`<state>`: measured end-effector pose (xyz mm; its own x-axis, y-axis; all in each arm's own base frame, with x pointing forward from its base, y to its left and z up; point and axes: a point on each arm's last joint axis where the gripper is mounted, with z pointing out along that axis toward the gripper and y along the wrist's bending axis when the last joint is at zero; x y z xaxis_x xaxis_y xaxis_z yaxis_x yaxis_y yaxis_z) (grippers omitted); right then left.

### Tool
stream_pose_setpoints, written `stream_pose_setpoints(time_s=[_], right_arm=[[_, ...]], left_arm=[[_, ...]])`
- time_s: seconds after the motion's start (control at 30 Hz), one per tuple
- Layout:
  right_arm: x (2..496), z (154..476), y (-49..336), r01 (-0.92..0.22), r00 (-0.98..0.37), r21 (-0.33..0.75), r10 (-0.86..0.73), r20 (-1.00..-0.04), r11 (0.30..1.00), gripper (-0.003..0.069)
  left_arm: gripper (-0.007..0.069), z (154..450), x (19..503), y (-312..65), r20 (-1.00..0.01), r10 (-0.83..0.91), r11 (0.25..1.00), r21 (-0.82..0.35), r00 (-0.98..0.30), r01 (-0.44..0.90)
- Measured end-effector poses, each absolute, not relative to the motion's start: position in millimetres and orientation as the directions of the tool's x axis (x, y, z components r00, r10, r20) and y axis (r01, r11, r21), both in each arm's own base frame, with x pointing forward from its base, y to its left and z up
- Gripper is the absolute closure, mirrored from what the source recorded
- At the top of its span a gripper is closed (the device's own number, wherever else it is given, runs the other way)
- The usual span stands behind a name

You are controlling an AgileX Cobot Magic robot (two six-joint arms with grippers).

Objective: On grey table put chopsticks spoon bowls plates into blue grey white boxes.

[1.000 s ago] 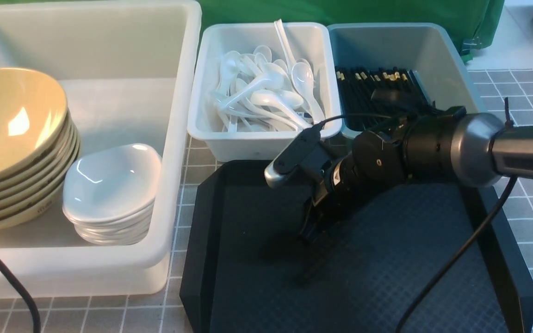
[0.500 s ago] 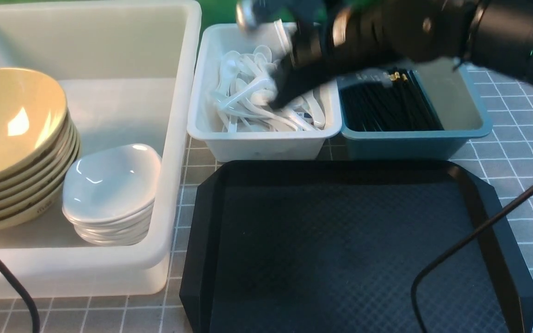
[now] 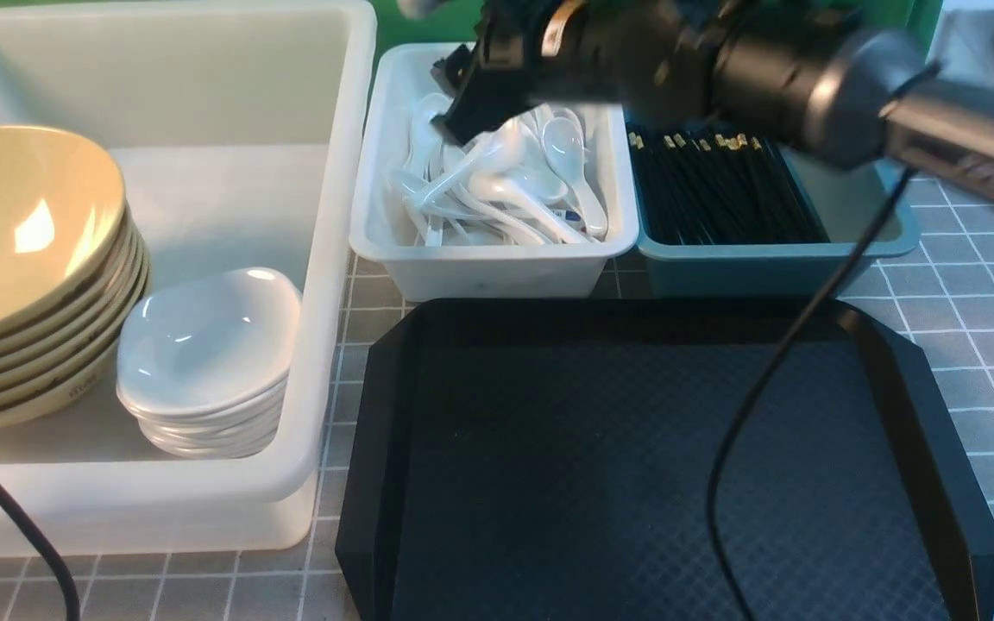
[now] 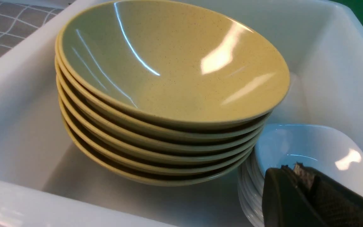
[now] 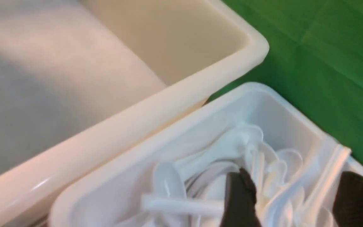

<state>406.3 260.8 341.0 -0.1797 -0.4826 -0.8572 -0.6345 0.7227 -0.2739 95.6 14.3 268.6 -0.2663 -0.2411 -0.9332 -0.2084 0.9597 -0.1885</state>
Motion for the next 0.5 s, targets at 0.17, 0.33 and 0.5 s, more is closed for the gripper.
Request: stream_pose_setpoints(time_s=[0.17, 0.33, 0.5], right_arm=[[338.8, 438.6, 219.2, -0.632, -0.153, -0.275, -0.465, -0.872, 0.724, 0.0397], [242.2, 493.6, 157.3, -0.601, -0.056, -0.29, -0.4, -0.915, 0.745, 0.0614], [189.3, 450.7, 123.0, -0.595, -0.048, -0.291, -0.394, -0.918, 0.749, 0.0626]], left_arm=[[0.0635, 267.7, 95.5, 14.3, -0.932, -0.242, 0.96, -0.188, -0.27, -0.209], [0.0635, 267.7, 95.5, 14.3, -0.932, -0.242, 0.96, -0.188, -0.27, -0.209], [0.0635, 267.7, 95.5, 14.3, -0.932, -0.242, 0.96, -0.188, -0.27, -0.209]])
